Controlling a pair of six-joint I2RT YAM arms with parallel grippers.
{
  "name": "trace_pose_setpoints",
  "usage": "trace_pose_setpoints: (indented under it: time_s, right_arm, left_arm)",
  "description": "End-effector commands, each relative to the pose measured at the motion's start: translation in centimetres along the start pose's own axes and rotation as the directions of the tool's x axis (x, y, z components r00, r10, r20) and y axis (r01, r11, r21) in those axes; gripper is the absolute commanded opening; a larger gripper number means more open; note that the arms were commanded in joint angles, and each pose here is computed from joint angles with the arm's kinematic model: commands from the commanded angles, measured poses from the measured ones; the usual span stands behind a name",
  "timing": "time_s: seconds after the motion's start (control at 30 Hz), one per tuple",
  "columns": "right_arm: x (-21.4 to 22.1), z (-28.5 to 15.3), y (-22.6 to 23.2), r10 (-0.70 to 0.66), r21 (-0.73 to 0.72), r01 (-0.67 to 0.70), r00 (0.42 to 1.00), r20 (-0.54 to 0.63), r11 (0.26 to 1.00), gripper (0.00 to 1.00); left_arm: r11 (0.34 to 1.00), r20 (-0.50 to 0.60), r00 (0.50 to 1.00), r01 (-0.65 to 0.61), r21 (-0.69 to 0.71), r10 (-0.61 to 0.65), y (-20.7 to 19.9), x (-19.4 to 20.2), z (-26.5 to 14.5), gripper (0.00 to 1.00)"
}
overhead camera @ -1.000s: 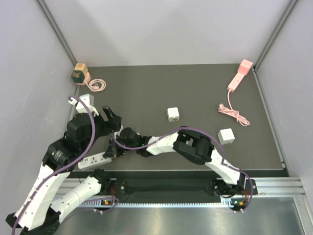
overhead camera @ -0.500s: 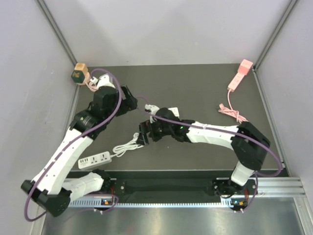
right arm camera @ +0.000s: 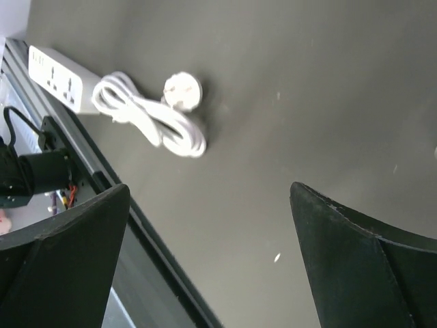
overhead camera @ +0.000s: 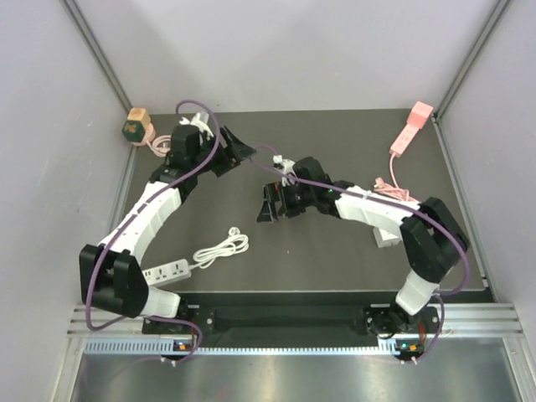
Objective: Pull the plug off the socket
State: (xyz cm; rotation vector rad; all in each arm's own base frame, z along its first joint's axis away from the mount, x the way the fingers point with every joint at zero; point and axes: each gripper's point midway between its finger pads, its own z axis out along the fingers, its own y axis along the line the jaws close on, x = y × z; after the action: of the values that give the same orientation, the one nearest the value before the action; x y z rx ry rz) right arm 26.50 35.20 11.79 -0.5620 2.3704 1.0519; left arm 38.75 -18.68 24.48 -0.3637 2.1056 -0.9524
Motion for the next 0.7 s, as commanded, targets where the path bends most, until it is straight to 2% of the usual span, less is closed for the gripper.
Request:
trace_pose_setpoints:
  time_s: [0.0, 0.07, 0.1, 0.13, 0.2, 0.23, 0.37, 0.4, 0.47, 0.5, 0.57, 0.67]
  right_arm:
    - [-11.9, -4.8, 2.6, -0.109, -0.056, 0.135, 0.938, 0.328, 0.989, 1.0]
    - [-11.1, -3.4, 1.5, -0.138, -0.037, 0.154, 0.953, 0.269, 0.987, 1.0]
    - [-11.8, -3.2, 1.9, -0.164, -0.05, 0.184, 0.95, 0.266, 0.982, 1.0]
    - [-10.8, -1.8, 1.5, -0.184, -0.078, 0.205, 0.958, 0.218, 0.976, 1.0]
    - [-10.8, -0.7, 1.6, -0.192, -0.109, 0.216, 0.961, 0.202, 0.97, 1.0]
    - [-11.6, -0.4, 2.4, -0.201, -0.139, 0.235, 0.954, 0.223, 0.962, 1.0]
    - [-12.0, 3.5, 2.6, -0.185, -0.149, 0.215, 0.963, 0.195, 0.965, 1.0]
    - [-13.0, 4.0, 4.1, -0.204, -0.168, 0.242, 0.955, 0.215, 0.956, 1.0]
    - [-12.2, 6.2, 3.8, -0.204, -0.16, 0.233, 0.963, 0.178, 0.959, 1.0]
    - [-12.2, 6.7, 5.0, -0.222, -0.169, 0.253, 0.958, 0.183, 0.953, 1.0]
    - [-12.1, 7.3, 5.5, -0.227, -0.145, 0.258, 0.953, 0.199, 0.955, 1.0]
    - [-14.1, 6.3, 6.1, -0.225, -0.09, 0.263, 0.926, 0.304, 0.961, 1.0]
  left_arm:
    - [0.845, 0.517, 0.855, 0.245, -0.475, 0.043, 17.8, -14.1, -4.3, 0.64]
    - [0.891, 0.503, 0.863, 0.192, -0.412, 0.047, 17.1, -15.7, -4.6, 0.65]
    - [0.929, 0.465, 0.884, 0.126, -0.349, 0.054, 15.3, -15.8, -4.2, 0.63]
    - [0.966, 0.377, 0.921, 0.0, -0.26, 0.101, 12.9, -14.8, -3.7, 0.61]
    - [0.985, 0.362, 0.923, -0.086, -0.148, 0.135, 9.0, -14.0, -4.6, 0.61]
    - [0.987, 0.324, 0.937, -0.096, -0.13, 0.134, 9.2, -12.1, -4.4, 0.62]
    - [0.982, 0.264, 0.95, -0.183, 0.043, 0.166, 5.5, -7.6, -6.7, 0.67]
    - [0.983, 0.241, 0.958, -0.175, 0.052, 0.157, 6.0, -6.2, -6.8, 0.71]
    - [0.975, 0.239, 0.954, -0.207, 0.078, 0.183, 5.1, -5.4, -8.0, 0.73]
    - [0.978, 0.219, 0.957, -0.205, 0.037, 0.192, 5.7, -5.0, -8.4, 0.75]
    - [0.974, 0.264, 0.938, -0.225, -0.035, 0.226, 5.9, -6.1, -9.4, 0.78]
    - [0.972, 0.297, 0.926, -0.206, -0.112, 0.231, 6.5, -7.4, -10.2, 0.81]
